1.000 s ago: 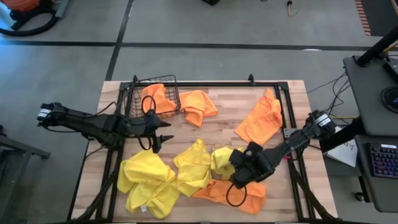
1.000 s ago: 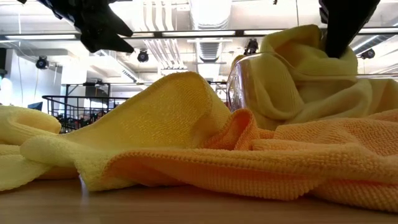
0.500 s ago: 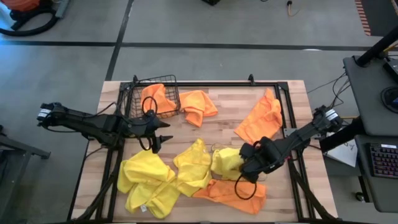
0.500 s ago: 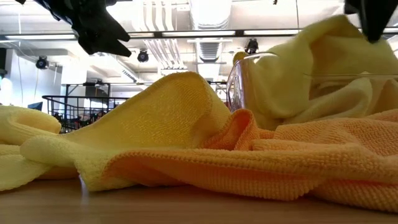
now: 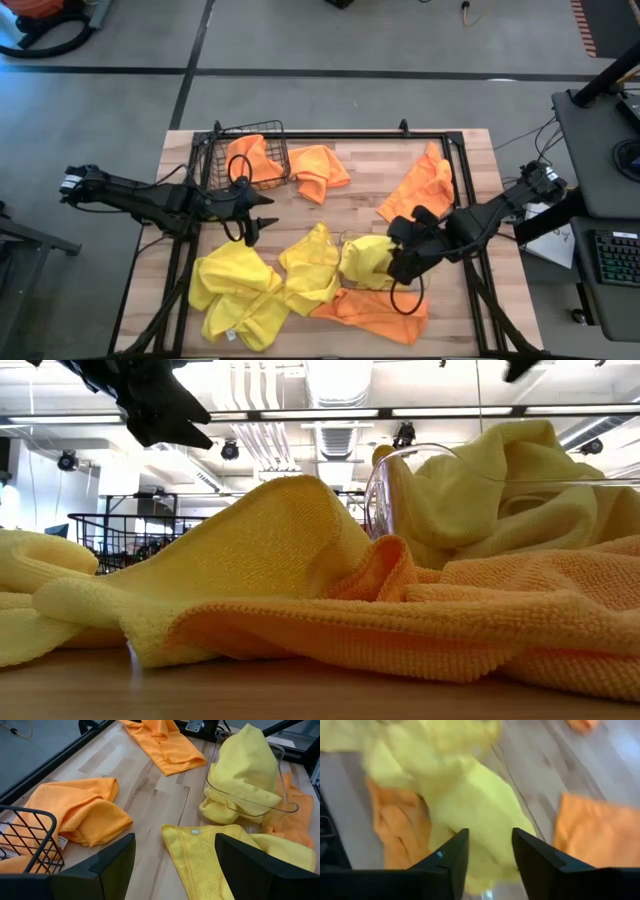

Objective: Sort microfiber towel by color & place in baskets
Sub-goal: Put the yellow towel into the transparent bin

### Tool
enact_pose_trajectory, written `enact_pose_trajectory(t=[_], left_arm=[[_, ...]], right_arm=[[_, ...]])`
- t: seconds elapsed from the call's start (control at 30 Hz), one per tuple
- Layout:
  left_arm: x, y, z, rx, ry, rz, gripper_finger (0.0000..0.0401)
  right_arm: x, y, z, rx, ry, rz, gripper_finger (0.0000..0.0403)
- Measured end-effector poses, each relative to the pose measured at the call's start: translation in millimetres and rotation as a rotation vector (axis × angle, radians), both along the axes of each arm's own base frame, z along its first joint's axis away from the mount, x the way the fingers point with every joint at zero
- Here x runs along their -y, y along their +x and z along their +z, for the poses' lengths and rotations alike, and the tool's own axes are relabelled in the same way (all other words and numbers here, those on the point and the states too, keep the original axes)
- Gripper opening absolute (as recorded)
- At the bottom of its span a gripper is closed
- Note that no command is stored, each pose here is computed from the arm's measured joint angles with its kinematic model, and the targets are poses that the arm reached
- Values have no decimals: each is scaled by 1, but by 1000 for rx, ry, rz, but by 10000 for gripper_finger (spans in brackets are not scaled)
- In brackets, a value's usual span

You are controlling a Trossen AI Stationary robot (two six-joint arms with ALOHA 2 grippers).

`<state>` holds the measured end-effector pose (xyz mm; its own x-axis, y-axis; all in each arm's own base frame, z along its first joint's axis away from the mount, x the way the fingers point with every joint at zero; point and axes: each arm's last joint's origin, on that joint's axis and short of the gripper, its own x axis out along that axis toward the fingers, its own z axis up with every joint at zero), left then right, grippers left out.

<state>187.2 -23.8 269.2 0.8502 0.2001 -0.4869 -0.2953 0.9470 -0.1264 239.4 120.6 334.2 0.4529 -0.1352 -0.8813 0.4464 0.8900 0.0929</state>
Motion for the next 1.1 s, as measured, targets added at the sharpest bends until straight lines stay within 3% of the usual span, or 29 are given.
enact_pose_trajectory(t=[0.1, 0.23, 0.47, 0.67, 1.1], left_arm=[[0, 0, 0, 0, 0, 0, 256], [0, 0, 0, 1, 0, 0, 256], [0, 0, 0, 4, -3, 2, 256], [0, 0, 0, 4, -4, 2, 256], [0, 0, 0, 4, -4, 2, 256]], right_arm=[[1, 10, -6, 17, -22, 23, 84], [5, 22, -33, -70, -74, 11, 18], [12, 40, -94, -245, -49, 0, 9], [15, 48, -127, -334, -81, -18, 9], [14, 58, -151, -387, -114, -5, 9]])
